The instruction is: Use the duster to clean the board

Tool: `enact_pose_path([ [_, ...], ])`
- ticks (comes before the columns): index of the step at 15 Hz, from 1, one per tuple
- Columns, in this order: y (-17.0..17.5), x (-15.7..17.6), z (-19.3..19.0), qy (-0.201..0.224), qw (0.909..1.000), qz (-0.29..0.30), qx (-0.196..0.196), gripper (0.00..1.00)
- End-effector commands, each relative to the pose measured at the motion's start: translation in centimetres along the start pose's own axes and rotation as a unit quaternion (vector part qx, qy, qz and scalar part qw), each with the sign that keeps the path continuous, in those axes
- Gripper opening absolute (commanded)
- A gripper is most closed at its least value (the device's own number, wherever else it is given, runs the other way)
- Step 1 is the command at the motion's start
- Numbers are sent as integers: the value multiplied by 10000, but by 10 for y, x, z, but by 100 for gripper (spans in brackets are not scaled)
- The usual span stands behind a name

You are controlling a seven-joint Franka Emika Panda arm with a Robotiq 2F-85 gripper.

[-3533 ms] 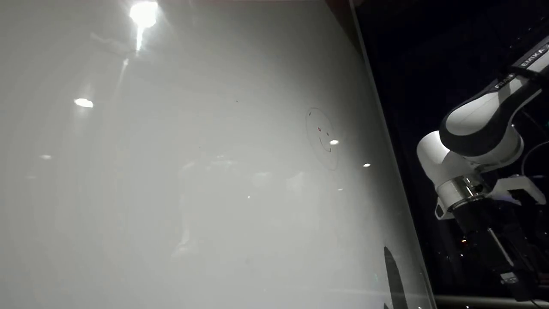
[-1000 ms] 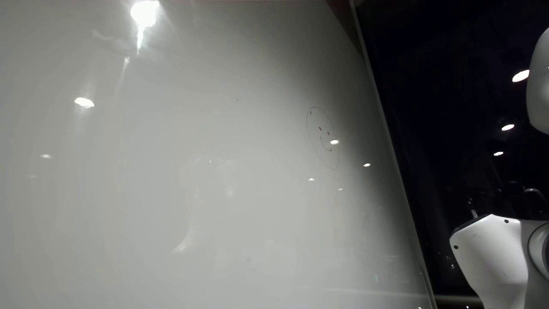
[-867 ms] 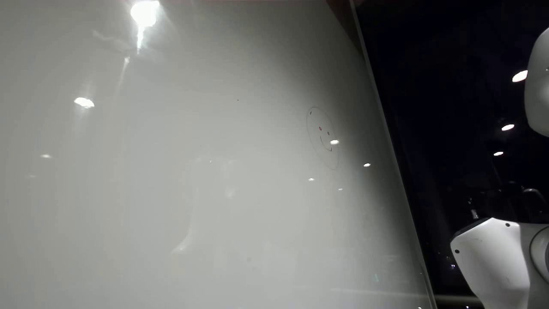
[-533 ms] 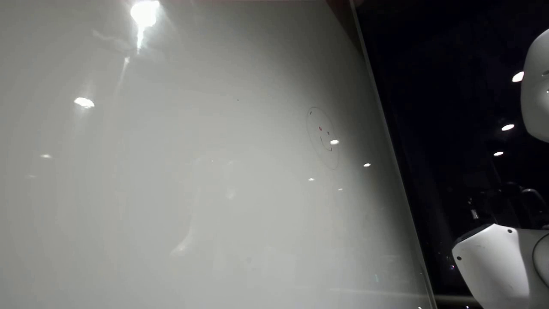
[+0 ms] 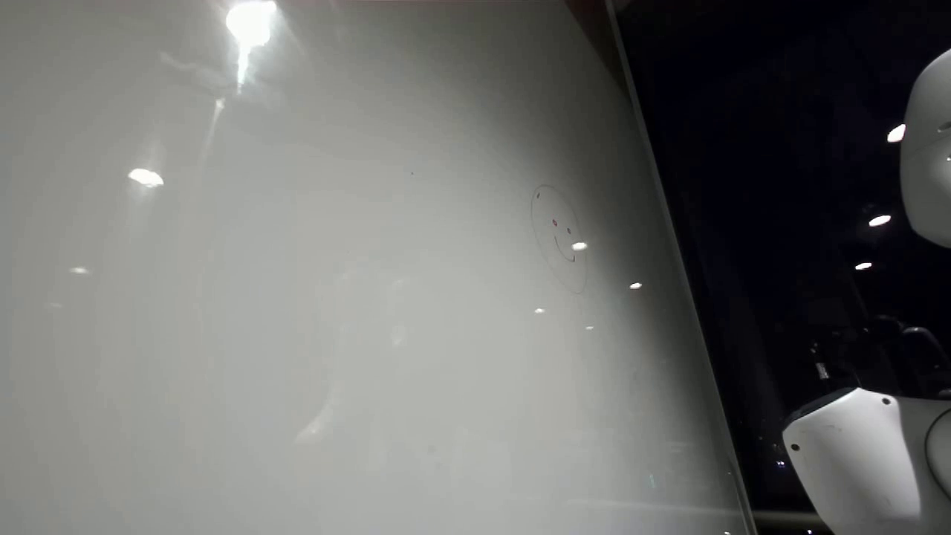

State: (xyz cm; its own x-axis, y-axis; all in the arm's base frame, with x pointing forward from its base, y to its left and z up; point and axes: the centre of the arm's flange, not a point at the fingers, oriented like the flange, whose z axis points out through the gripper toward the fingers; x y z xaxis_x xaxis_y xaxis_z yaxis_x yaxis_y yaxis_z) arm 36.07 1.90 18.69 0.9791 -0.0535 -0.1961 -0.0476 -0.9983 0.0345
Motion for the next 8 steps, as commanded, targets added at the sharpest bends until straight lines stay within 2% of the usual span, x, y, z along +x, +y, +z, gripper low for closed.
enact_pose_path([
  [1, -10, -25, -3, 160, 9998, -134, -55, 31],
  [4, -17, -28, -18, 259, 9994, -215, -47, 31],
  [8, -20, -30, -91, 775, 9965, -170, 255, 31],
])
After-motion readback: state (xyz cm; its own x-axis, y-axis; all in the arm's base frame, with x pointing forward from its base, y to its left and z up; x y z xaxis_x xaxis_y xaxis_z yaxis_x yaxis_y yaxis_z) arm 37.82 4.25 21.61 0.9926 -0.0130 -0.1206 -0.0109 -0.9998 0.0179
